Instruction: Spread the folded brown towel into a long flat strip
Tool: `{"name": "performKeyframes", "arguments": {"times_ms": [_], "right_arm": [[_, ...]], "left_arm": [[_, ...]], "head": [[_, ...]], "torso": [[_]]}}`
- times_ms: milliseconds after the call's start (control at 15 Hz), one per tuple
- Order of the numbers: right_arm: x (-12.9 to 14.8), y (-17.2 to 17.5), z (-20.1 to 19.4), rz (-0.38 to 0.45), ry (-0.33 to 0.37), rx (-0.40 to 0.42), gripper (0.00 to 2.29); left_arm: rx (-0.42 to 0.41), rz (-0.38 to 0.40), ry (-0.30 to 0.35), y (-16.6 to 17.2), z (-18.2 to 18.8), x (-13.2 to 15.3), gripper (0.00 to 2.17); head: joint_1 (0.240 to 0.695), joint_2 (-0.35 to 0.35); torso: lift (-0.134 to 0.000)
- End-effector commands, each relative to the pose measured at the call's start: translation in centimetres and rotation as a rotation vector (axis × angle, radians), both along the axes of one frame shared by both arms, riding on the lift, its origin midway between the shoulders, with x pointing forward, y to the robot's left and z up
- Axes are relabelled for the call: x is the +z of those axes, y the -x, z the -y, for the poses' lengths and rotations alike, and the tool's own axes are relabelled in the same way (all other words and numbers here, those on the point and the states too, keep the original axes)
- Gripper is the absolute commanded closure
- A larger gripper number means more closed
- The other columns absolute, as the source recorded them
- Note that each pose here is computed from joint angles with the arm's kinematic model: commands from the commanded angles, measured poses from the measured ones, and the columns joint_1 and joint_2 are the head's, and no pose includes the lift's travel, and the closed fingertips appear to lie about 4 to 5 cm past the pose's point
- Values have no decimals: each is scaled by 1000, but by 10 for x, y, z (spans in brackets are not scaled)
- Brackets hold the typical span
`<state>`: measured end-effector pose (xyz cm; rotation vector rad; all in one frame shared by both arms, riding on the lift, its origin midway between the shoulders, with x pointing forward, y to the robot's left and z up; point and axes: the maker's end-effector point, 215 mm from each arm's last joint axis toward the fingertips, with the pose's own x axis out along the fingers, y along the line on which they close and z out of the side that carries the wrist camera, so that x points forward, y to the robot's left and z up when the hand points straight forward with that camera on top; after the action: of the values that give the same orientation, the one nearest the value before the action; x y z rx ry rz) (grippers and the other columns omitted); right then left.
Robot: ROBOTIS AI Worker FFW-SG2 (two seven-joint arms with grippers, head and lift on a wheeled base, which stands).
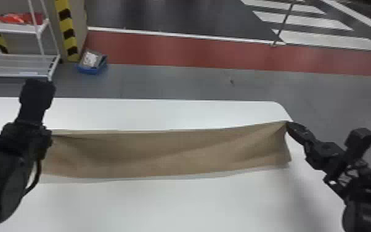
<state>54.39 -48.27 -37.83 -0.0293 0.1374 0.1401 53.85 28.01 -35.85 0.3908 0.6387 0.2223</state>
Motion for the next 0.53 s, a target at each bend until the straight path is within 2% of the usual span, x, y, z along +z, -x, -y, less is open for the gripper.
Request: {"name": "performKeyframes", "arguments": {"times_ms": [0,333,400,467], "right_arm": [[5,-5,6,6,3,-5,1180],[-8,-14,-17,-20,7,35,1180],[-14,-15,-19,-35,14,38,1180],[-19,-17,-23,-46,21,46,1180]], "left_arm": [[14,-7,-10,-5,-7,-3,1379],[11,14,-18,-18,-8,-8,1362],[7,25,-15,-21,-7,-9,1241],[-4,58,-9,-29,-3,-5,991]], "head": [[695,-203],[695,-187],[695,-183],[695,-179]], "torso": [[-125],[-125],[-125],[-125]]}}
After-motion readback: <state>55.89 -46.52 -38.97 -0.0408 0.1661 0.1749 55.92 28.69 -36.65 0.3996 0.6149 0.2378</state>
